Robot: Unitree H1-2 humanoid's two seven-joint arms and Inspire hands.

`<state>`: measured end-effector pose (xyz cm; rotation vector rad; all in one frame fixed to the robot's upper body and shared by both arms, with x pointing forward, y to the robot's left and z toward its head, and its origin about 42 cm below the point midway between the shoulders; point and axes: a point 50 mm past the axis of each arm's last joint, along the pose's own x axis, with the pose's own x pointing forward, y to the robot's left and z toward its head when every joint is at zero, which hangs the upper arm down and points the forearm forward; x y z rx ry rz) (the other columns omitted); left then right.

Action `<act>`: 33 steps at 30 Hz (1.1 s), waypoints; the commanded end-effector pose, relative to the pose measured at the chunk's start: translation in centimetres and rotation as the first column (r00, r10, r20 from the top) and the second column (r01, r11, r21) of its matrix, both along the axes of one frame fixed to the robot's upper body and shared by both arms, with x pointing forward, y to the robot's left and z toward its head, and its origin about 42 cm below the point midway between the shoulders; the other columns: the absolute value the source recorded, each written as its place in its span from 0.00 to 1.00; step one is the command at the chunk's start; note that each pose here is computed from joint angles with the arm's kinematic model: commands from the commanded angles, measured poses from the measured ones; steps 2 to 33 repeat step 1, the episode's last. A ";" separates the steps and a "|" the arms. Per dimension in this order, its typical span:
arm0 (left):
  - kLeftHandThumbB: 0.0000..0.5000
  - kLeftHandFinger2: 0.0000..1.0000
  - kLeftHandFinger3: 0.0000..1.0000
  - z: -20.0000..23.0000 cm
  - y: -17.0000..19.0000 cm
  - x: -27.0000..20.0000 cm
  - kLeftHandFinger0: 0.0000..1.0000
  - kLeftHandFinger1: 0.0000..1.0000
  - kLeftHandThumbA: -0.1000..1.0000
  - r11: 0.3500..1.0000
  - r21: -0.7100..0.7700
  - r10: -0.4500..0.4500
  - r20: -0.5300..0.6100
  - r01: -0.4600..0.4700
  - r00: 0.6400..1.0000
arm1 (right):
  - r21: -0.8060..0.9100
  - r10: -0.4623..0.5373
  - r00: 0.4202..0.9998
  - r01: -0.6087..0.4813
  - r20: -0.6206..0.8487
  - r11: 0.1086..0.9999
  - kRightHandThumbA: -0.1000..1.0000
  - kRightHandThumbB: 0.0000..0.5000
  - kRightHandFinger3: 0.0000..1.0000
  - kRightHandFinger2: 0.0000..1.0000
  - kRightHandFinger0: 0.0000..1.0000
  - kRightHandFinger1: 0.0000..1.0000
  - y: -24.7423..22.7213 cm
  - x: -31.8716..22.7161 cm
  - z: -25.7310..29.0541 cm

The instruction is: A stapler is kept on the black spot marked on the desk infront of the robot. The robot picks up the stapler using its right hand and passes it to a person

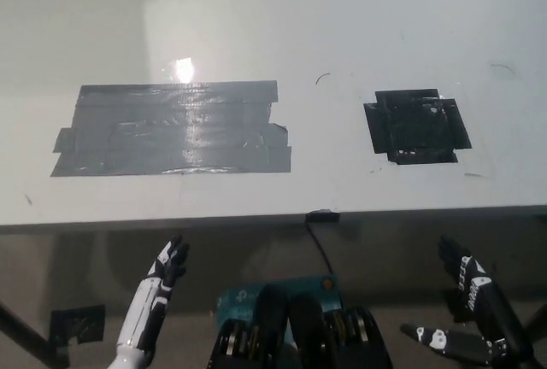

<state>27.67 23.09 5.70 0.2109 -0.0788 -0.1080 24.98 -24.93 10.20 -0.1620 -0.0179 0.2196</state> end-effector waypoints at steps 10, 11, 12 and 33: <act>0.98 1.00 1.00 0.2 0.0 -1.1 0.99 1.00 1.00 1.000 -0.028 -0.015 -0.010 0.014 1.000 | 0.005 0.033 0.997 -0.034 0.064 0.999 1.00 0.46 1.00 1.00 1.00 1.00 0.3 -0.1 1.0; 0.98 1.00 1.00 0.2 0.0 -1.1 0.99 1.00 1.00 1.000 -0.028 -0.015 -0.010 0.014 1.000 | 0.005 0.033 0.997 -0.034 0.064 0.999 1.00 0.46 1.00 1.00 1.00 1.00 0.3 -0.1 1.0; 0.98 1.00 1.00 0.2 0.0 -1.1 0.99 1.00 1.00 1.000 -0.028 -0.015 -0.010 0.014 1.000 | 0.005 0.033 0.997 -0.034 0.064 0.999 1.00 0.46 1.00 1.00 1.00 1.00 0.3 -0.1 1.0; 0.98 1.00 1.00 0.2 0.0 -1.1 0.99 1.00 1.00 1.000 -0.028 -0.015 -0.010 0.014 1.000 | 0.005 0.033 0.997 -0.034 0.064 0.999 1.00 0.46 1.00 1.00 1.00 1.00 0.3 -0.1 1.0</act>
